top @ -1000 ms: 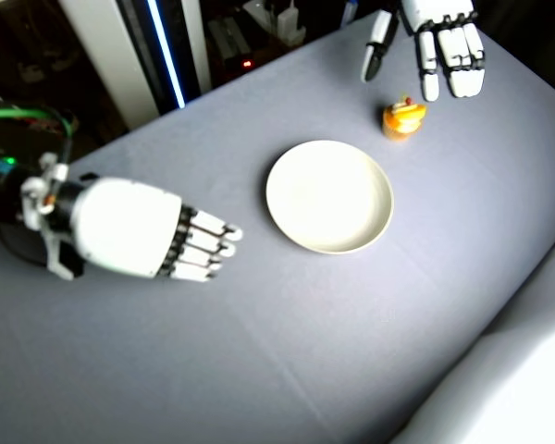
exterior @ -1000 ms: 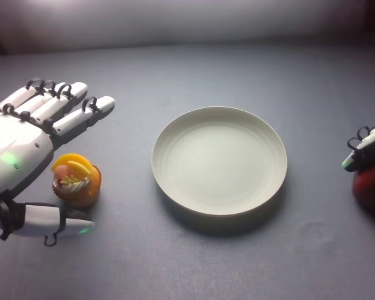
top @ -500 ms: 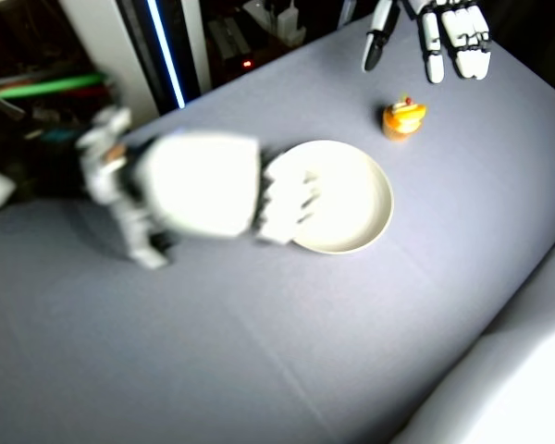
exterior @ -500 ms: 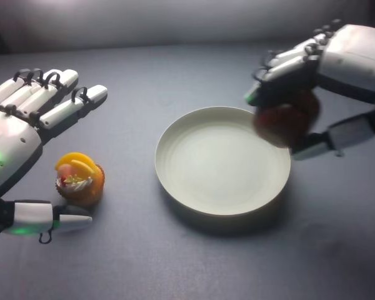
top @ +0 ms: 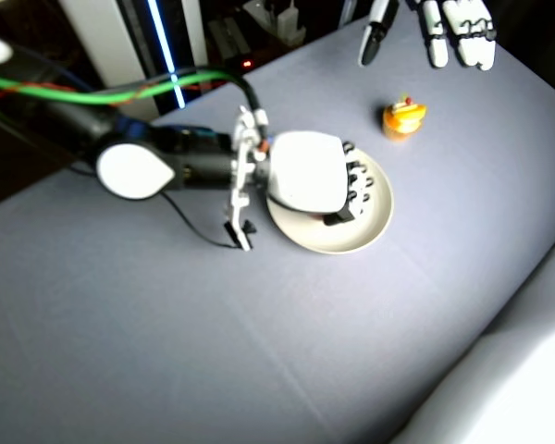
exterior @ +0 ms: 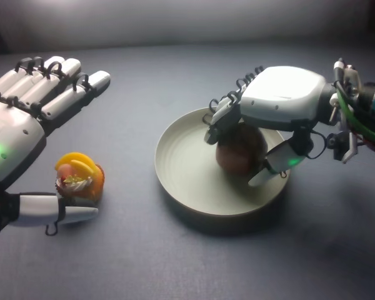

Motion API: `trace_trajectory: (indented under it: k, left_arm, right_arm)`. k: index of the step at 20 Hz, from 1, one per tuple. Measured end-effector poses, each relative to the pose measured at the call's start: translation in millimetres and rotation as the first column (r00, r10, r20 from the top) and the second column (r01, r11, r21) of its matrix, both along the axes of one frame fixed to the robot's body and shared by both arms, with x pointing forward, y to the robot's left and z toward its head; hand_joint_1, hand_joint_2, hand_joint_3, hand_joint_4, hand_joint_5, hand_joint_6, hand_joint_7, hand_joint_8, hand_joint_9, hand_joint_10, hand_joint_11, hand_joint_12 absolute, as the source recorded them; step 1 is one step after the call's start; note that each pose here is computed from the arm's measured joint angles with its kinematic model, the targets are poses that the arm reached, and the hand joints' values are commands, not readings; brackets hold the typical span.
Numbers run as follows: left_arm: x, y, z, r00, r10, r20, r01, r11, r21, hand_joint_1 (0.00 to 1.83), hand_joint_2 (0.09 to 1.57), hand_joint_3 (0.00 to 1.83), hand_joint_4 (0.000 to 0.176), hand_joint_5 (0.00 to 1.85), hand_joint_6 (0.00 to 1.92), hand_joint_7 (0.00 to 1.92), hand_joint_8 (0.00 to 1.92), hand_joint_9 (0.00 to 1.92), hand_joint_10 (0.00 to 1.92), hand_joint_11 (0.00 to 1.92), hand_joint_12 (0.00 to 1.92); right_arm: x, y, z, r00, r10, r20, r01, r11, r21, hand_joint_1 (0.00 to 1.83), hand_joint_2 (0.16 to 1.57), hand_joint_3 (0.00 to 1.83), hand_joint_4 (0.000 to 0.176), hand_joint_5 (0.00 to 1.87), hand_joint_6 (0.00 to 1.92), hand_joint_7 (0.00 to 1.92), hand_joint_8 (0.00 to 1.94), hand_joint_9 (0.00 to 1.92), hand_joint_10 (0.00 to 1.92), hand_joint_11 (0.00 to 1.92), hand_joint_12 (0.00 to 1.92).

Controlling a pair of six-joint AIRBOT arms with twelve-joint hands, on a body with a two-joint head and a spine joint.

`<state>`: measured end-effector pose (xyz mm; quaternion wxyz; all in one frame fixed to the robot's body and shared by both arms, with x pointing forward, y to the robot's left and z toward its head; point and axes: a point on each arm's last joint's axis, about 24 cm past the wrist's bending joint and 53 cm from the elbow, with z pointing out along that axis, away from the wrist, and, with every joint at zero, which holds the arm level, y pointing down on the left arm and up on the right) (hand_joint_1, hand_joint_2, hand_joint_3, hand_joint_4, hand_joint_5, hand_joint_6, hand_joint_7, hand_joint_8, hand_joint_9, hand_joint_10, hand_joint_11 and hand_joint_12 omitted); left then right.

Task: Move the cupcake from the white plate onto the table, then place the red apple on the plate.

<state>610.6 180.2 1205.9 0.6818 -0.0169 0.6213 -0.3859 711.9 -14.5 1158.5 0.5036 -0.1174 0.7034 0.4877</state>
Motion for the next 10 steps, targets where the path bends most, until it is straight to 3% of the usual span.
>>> trace_trajectory:
  k: [1,2,3,4,7,8,10]
  left_arm:
    - [0,-1.1,-1,1.0,-0.004,-0.003,0.004,1.0,-0.002,0.78,0.77,0.0,0.176,0.0,0.0,0.0,0.0,0.0,0.0,0.0,0.41]
    - [0,-1.3,-2,1.0,-0.004,-0.009,0.004,1.0,-0.001,0.78,0.76,0.0,0.176,0.01,0.0,0.0,0.0,0.0,0.0,0.0,0.32]
    - [0,-0.7,-2,0.9999,-0.003,-0.01,0.003,1.0,-0.003,0.78,0.76,0.0,0.176,0.02,0.0,0.0,0.0,0.0,0.0,0.0,0.22]
    - [0,0.3,-3,0.9999,0.001,-0.013,-0.001,1.0,-0.004,0.77,0.77,0.0,0.176,0.01,0.0,0.0,0.0,0.0,0.0,0.0,0.12]
    - [2,9.3,-8,0.9989,0.027,-0.038,-0.028,0.9993,-0.025,0.77,0.78,0.0,0.167,0.02,0.0,0.0,0.0,0.0,0.0,0.0,0.04]
    - [2,14.4,-12,0.9979,0.039,-0.051,-0.04,0.9987,-0.032,0.76,0.8,0.01,0.176,0.0,0.0,0.0,0.0,0.0,0.0,0.0,0.0]
    - [1,20.4,-14,0.9969,0.054,-0.058,-0.056,0.998,-0.03,0.79,0.8,0.01,0.176,0.01,0.0,0.0,0.0,0.0,0.0,0.0,0.0]
  right_arm:
    - [2,-2,-1,1.0,-0.008,-0.007,0.008,1.0,-0.001,1.03,0.88,0.0,0.128,0.23,0.01,0.25,0.02,0.3,0.11,0.03,1.11]
    - [2,-3,-2,1.0,-0.013,-0.011,0.013,1.0,-0.003,0.95,0.83,0.0,0.166,0.04,0.0,0.07,0.0,0.2,0.04,0.0,1.05]
    - [0,-4,1,1.0,-0.014,-0.019,0.014,1.0,0.01,0.94,0.79,0.0,0.174,0.01,0.0,0.01,0.0,0.04,0.01,0.0,0.65]
    - [-5,-6,8,1.0,-0.003,-0.013,0.004,1.0,0.031,0.92,0.75,0.0,0.176,0.0,0.0,0.0,0.0,0.0,0.0,0.0,0.07]
    - [-11,-37,47,1.0,-0.018,0.016,0.015,0.989,0.149,0.82,0.78,0.01,0.176,0.0,0.0,0.0,0.0,0.0,0.0,0.0,0.0]
    - [-11,-68,65,0.998,-0.061,0.03,0.052,0.974,0.22,0.59,0.75,0.0,0.176,0.0,0.0,0.0,0.0,0.0,0.0,0.0,0.0]
    - [-15,-106,72,0.992,-0.12,0.032,0.107,0.958,0.266,0.59,0.73,0.0,0.176,0.0,0.0,0.0,0.0,0.0,0.0,0.0,0.0]
